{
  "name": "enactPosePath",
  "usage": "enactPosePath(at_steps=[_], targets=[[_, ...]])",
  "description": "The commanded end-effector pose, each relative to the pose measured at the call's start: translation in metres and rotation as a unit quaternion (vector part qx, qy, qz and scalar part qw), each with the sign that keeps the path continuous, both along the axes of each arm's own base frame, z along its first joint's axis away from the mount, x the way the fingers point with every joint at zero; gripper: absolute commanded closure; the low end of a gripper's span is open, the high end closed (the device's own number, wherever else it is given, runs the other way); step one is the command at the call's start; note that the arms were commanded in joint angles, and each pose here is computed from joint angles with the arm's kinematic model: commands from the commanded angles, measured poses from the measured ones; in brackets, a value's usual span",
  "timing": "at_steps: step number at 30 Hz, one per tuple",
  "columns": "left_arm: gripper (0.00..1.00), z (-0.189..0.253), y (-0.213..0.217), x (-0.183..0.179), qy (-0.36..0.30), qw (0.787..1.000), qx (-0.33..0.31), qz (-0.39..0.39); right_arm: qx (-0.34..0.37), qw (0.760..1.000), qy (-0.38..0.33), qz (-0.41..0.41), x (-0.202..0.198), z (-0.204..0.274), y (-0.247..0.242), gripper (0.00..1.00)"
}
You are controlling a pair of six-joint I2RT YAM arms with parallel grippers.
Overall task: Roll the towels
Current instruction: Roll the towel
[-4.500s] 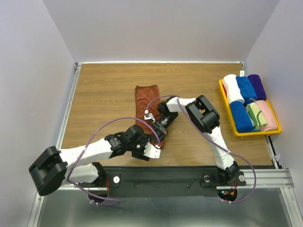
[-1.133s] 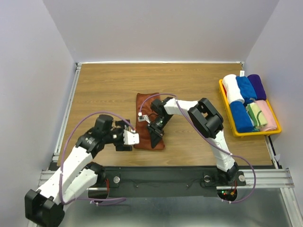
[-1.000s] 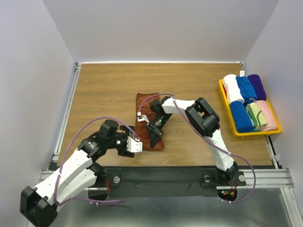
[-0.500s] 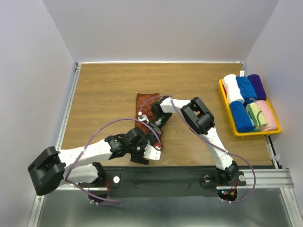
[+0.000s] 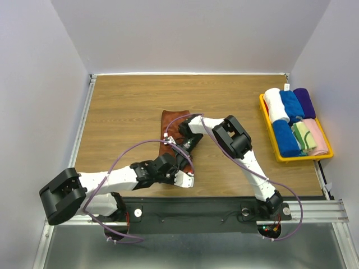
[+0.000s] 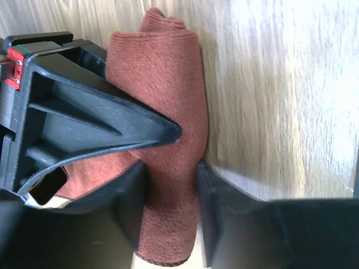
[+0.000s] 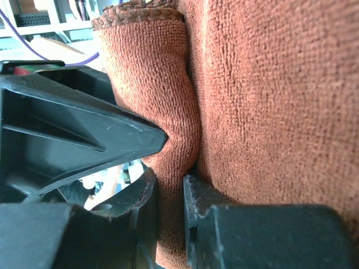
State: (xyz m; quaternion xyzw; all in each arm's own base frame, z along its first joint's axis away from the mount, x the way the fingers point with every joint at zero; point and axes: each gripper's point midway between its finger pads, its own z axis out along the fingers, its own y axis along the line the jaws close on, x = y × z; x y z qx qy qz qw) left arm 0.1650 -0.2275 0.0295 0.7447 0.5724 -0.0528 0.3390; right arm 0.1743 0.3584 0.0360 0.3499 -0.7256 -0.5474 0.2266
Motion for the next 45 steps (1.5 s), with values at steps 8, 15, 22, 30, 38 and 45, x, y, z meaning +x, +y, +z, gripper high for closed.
enactPosePath(at_steps=[8,15,22,30,38,45], targets=[[0.93,-0.022,0.018,-0.041,0.138,0.988,0.063,-0.009,-0.005,0.996,-0.056,-0.069,0.058,0.026,0.004,0.55],[0.93,-0.014,0.021,-0.025,0.208,0.977,0.038,0.024,-0.002,0.963,-0.203,-0.179,0.144,0.089,-0.005,0.25],[0.88,0.015,0.017,-0.009,0.321,0.947,-0.005,0.029,0.033,0.899,-0.346,-0.267,0.201,0.15,-0.066,0.13],[0.78,0.016,0.013,0.022,0.454,0.89,-0.013,0.05,0.049,0.847,-0.484,-0.213,0.149,0.174,-0.113,0.06],[0.84,-0.001,0.01,0.043,0.569,0.817,-0.01,0.091,0.019,0.816,-0.573,-0.075,0.072,0.132,-0.089,0.1],[0.83,-0.013,0.008,0.043,0.604,0.792,-0.003,0.091,0.019,0.756,-0.654,0.004,0.053,0.099,-0.028,0.16]])
